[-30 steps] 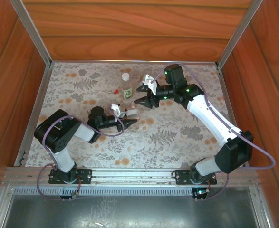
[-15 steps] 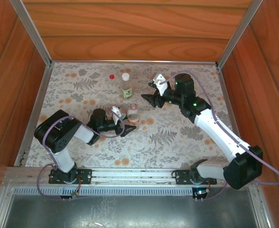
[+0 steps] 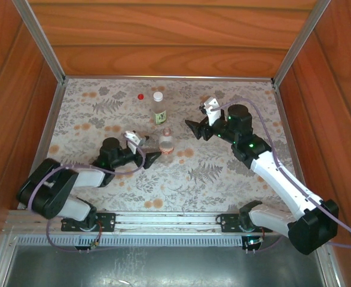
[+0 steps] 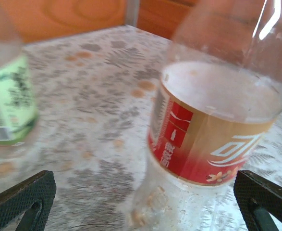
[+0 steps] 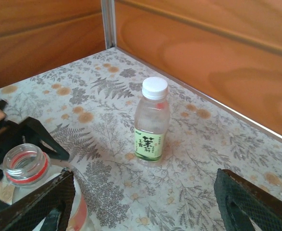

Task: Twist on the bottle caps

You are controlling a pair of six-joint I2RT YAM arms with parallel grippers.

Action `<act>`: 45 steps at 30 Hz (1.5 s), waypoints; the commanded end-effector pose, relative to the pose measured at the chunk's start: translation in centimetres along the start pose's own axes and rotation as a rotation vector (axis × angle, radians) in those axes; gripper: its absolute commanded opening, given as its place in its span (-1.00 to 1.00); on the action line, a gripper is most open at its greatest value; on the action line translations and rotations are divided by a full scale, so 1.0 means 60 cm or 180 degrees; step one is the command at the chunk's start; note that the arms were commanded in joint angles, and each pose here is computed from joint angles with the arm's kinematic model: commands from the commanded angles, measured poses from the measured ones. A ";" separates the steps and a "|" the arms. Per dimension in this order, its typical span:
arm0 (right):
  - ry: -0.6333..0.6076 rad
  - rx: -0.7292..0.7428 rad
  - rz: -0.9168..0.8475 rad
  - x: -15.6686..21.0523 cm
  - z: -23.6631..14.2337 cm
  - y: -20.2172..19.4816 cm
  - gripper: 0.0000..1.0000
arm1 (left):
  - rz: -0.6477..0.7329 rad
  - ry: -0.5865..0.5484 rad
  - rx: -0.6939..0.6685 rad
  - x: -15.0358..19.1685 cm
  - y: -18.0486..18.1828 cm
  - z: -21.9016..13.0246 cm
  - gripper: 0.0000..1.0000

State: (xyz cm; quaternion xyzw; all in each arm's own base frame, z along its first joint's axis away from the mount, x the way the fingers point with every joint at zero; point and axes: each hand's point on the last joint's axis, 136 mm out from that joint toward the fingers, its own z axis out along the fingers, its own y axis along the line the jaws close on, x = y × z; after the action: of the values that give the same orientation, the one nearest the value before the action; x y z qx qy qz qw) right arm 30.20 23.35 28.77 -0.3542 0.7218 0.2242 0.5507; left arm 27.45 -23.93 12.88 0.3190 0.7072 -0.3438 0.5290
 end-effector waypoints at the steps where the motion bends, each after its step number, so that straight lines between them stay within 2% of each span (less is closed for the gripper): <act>1: -0.0105 0.0133 0.0050 -0.012 -0.006 -0.013 0.63 | 0.0002 0.0111 -0.0789 0.006 0.069 -0.033 1.00; 4: -0.0111 0.0007 0.0034 -0.008 -0.006 -0.001 0.63 | -0.0125 0.0115 -0.1677 -0.014 0.151 -0.075 1.00; 5: -0.0116 -0.0035 0.0032 -0.006 -0.006 0.003 0.63 | -0.0155 0.0108 -0.1849 -0.021 0.169 -0.087 1.00; 8: -0.0136 -0.0088 0.0032 -0.005 -0.007 0.009 0.63 | -0.0185 0.0042 -0.2009 -0.044 0.202 -0.099 1.00; 11: -0.0131 -0.0094 0.0041 -0.002 -0.009 0.010 0.63 | -0.0203 0.0128 -0.2102 -0.055 0.228 -0.092 1.00; 16: -0.0117 -0.0142 0.0074 0.006 -0.005 0.014 0.63 | -0.0577 0.0281 -0.2393 -0.060 0.316 -0.065 1.00; 18: -0.0114 -0.0168 0.0085 0.007 -0.004 0.017 0.62 | -0.0869 0.0410 -0.2518 -0.053 0.356 -0.045 0.98; 22: -0.0120 -0.0188 0.0097 0.009 -0.007 0.020 0.62 | -0.1041 0.0557 -0.2643 -0.047 0.413 0.000 0.90; 30: -0.0064 -0.0191 0.0146 0.031 -0.009 0.024 0.62 | -0.1316 0.1165 -0.2635 -0.015 0.506 0.106 0.88; 33: -0.0050 -0.0190 0.0142 0.035 -0.010 0.025 0.62 | -0.1389 0.1516 -0.2648 0.004 0.526 0.135 0.89; 38: -0.0010 -0.0203 0.0145 0.044 -0.010 0.027 0.62 | -0.1371 0.1635 -0.2662 0.019 0.556 0.165 0.83; 45: 0.0011 -0.0289 0.0190 0.048 -0.001 0.033 0.62 | -0.1190 0.2014 -0.2582 0.037 0.575 0.209 0.76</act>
State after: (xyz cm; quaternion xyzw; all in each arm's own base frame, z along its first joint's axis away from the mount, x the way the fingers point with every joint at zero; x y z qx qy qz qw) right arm 28.43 23.47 26.07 -0.3557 0.7252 0.2578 0.5302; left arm 63.14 -14.52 4.51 0.0178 0.9350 -0.0472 0.3509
